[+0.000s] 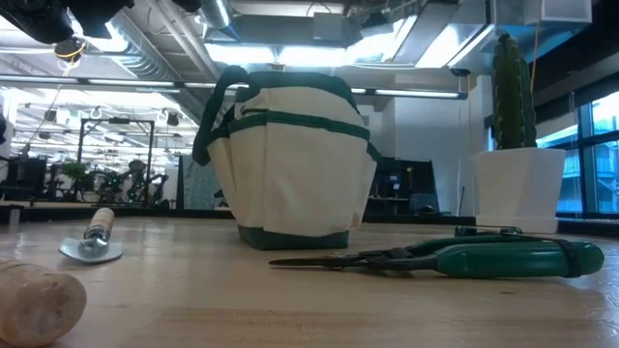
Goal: Pick & Place Garden tools in Gardening bag
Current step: Put the bottom green fruit pruner into the green gardening bag
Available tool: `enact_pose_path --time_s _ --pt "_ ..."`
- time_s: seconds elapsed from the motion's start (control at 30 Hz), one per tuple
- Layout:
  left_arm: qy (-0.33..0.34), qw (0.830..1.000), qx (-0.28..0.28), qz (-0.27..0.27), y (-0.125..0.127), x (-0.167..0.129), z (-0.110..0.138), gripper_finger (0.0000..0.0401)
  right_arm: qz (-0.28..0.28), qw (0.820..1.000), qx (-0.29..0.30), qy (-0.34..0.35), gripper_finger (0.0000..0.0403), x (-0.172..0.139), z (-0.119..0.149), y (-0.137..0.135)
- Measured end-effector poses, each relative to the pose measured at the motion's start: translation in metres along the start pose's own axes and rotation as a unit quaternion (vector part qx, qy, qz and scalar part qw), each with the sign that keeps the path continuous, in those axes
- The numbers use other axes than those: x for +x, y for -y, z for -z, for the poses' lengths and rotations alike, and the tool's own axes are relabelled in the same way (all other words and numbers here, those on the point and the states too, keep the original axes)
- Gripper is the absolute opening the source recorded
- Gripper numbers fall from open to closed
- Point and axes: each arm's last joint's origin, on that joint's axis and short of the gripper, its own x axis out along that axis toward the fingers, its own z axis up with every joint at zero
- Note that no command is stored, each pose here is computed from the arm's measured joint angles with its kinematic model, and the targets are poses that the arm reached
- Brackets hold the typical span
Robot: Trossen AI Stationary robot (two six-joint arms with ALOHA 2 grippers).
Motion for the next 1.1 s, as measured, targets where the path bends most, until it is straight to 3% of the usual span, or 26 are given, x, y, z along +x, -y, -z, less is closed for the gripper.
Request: enact_pose_path --time_s 0.33,0.47,0.63,0.83,0.9,1.1 --pt "0.005 1.0 0.004 -0.003 0.0 0.0 -0.001 0.0129 -0.049 0.998 -0.035 -0.024 0.0233 -0.014 0.008 -0.009" --pt "0.005 1.0 0.004 -0.004 0.0 0.0 -0.001 0.0129 -0.08 0.995 -0.001 -0.064 0.0232 -0.008 0.007 -0.009" --pt "0.005 1.0 0.008 -0.004 0.0 0.0 -0.001 0.0129 -0.127 0.984 -0.077 -0.102 0.0223 -0.002 0.009 -0.016" --pt "0.004 1.0 0.008 -0.004 0.0 0.0 -0.001 0.0129 -0.202 0.959 -0.116 -0.162 0.0218 0.008 0.015 -0.033" --pt "0.004 1.0 0.008 -0.004 0.0 0.0 -0.001 0.0129 -0.209 0.956 -0.128 -0.161 0.0218 0.007 0.016 -0.036" --pt "0.004 1.0 0.008 -0.004 0.0 0.0 -0.001 0.0129 -0.19 0.969 -0.112 -0.112 0.0218 0.002 0.011 -0.036"
